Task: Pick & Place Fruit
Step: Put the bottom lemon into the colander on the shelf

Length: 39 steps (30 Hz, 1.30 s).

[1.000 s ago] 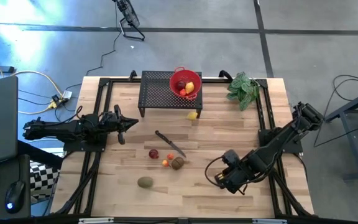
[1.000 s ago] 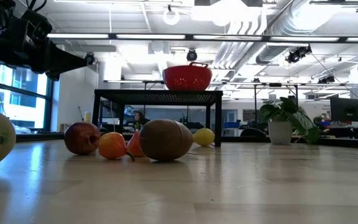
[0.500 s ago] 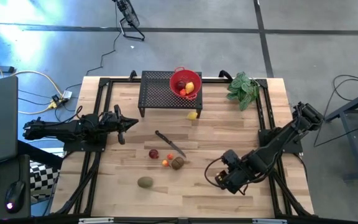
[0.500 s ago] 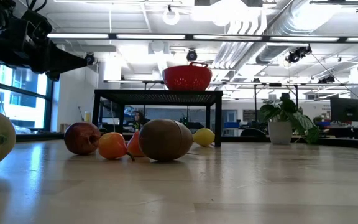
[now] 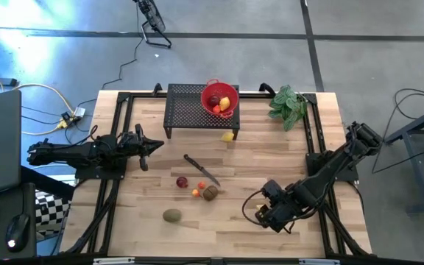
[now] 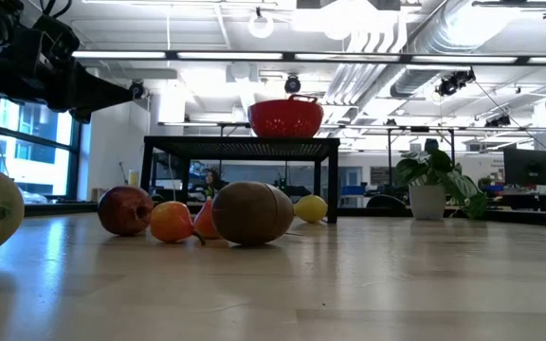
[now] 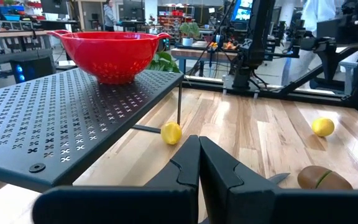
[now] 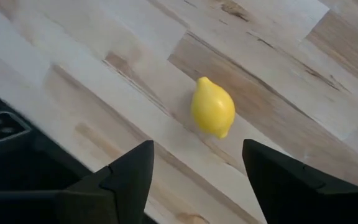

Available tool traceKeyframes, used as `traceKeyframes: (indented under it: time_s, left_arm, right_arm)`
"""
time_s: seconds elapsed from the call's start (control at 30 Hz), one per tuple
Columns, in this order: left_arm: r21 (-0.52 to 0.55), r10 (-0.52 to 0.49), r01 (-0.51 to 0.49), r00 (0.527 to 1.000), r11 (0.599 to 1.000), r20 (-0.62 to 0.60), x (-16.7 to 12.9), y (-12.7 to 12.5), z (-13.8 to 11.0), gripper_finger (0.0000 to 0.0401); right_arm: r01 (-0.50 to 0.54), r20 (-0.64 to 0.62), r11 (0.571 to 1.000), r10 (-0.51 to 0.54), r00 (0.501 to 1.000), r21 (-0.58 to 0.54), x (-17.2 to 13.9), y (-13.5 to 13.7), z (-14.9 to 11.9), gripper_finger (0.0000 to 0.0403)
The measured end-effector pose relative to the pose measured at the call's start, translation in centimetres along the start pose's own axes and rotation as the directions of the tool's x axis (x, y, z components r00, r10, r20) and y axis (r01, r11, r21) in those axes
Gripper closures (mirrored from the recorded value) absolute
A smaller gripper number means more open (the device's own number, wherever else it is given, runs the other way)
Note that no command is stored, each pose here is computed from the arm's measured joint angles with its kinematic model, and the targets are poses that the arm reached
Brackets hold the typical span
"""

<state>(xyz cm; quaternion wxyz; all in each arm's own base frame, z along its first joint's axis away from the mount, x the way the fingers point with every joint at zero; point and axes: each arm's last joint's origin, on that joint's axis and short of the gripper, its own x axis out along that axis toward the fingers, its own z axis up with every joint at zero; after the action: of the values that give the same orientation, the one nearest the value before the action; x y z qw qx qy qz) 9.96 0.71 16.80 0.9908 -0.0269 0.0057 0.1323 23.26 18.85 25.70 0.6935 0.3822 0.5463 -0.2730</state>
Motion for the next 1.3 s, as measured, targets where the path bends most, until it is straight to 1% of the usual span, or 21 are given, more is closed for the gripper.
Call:
traceKeyframes:
  time_s: [0.2,0.5,0.7,0.83,0.97,1.07,1.3]
  left_arm:
    - [0.0,0.0,0.0,1.0,1.0,0.0,0.0,0.0,0.0,0.0401]
    - [0.0,0.0,0.0,1.0,1.0,0.0,0.0,0.0,0.0,0.0401]
    - [-0.001,0.0,0.0,1.0,1.0,0.001,0.0,0.0,0.0,0.0401]
    - [0.0,0.0,0.0,1.0,1.0,0.0,0.0,0.0,0.0,0.0401]
    - [-0.001,0.0,0.0,1.0,1.0,0.001,0.0,0.0,0.0,0.0401]
    - [-0.001,0.0,0.0,1.0,1.0,0.0,0.0,0.0,0.0,0.0401]
    - [-0.001,0.0,0.0,1.0,1.0,0.0,0.0,0.0,0.0,0.0401]
  right_arm:
    - [0.073,-0.005,0.996,-0.073,0.997,-0.043,2.7,0.1,-1.3,0.0164]
    - [0.118,0.012,0.991,-0.117,0.993,-0.059,5.1,0.7,-1.8,0.0164]
    - [0.123,0.011,0.984,-0.123,0.992,-0.13,6.7,1.2,-1.9,0.0164]
    - [0.141,0.029,0.98,-0.138,0.99,-0.143,7.3,1.3,-1.6,0.0164]
    - [0.146,0.079,0.975,-0.134,0.988,-0.169,7.3,1.3,-1.4,0.0164]
    - [0.149,0.082,0.97,-0.136,0.987,-0.191,7.3,1.3,-1.3,0.0164]
    - [0.15,0.079,0.971,-0.137,0.987,-0.186,7.4,1.3,-1.1,0.0164]
